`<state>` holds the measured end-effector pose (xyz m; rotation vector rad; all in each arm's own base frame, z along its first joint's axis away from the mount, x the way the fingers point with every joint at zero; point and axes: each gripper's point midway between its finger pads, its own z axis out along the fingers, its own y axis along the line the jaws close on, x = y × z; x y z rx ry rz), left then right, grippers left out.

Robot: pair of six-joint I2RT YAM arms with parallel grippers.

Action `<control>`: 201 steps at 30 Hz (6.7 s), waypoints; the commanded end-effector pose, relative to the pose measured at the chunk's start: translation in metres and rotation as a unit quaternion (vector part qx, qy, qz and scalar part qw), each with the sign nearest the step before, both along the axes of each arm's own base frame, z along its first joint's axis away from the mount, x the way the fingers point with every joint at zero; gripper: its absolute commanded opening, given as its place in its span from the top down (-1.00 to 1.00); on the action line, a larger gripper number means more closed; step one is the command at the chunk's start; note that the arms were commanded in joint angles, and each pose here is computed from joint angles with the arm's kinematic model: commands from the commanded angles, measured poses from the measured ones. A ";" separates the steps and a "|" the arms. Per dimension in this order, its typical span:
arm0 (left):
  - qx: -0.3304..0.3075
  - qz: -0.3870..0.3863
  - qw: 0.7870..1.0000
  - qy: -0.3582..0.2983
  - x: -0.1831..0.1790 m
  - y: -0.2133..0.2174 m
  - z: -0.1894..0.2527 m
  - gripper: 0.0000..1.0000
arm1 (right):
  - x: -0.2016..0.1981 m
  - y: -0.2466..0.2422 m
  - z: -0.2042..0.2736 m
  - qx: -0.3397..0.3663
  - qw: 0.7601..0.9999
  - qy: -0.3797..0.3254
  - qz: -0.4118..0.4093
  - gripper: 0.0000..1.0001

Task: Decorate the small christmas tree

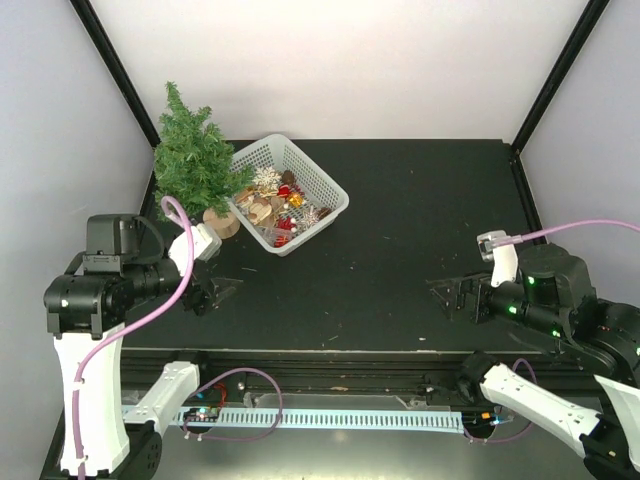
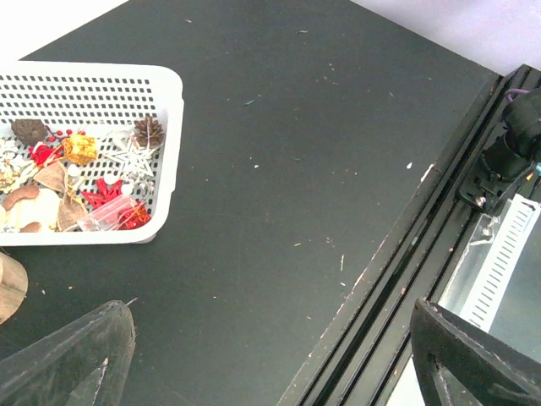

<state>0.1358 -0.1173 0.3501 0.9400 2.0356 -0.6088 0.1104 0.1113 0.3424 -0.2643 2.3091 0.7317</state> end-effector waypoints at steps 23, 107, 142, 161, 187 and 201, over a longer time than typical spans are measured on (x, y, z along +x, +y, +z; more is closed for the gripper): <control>0.041 0.370 0.911 -0.177 0.089 0.109 0.083 -0.81 | 0.044 0.036 -0.039 -0.036 0.999 0.035 -0.008 -0.98; -0.038 0.394 0.915 -0.074 0.110 0.120 0.061 -0.85 | 0.282 -0.005 -0.259 -0.013 0.814 0.420 -0.401 -0.17; -0.054 0.391 0.918 -0.044 0.128 0.125 0.054 -0.85 | 0.138 -0.185 -0.197 0.032 0.741 0.345 -0.576 -0.48; -0.029 0.305 0.947 -0.092 0.126 0.107 0.072 -0.81 | 0.146 -0.011 -0.110 0.064 0.947 0.211 -0.233 -0.65; -0.107 0.261 0.920 -0.274 0.191 0.113 0.132 -0.40 | 0.094 0.067 -0.082 -0.029 0.987 0.148 -0.054 -0.64; -0.169 0.211 0.914 -0.301 0.221 0.107 0.158 -0.49 | 0.090 0.068 -0.099 -0.033 0.983 0.172 -0.053 -0.64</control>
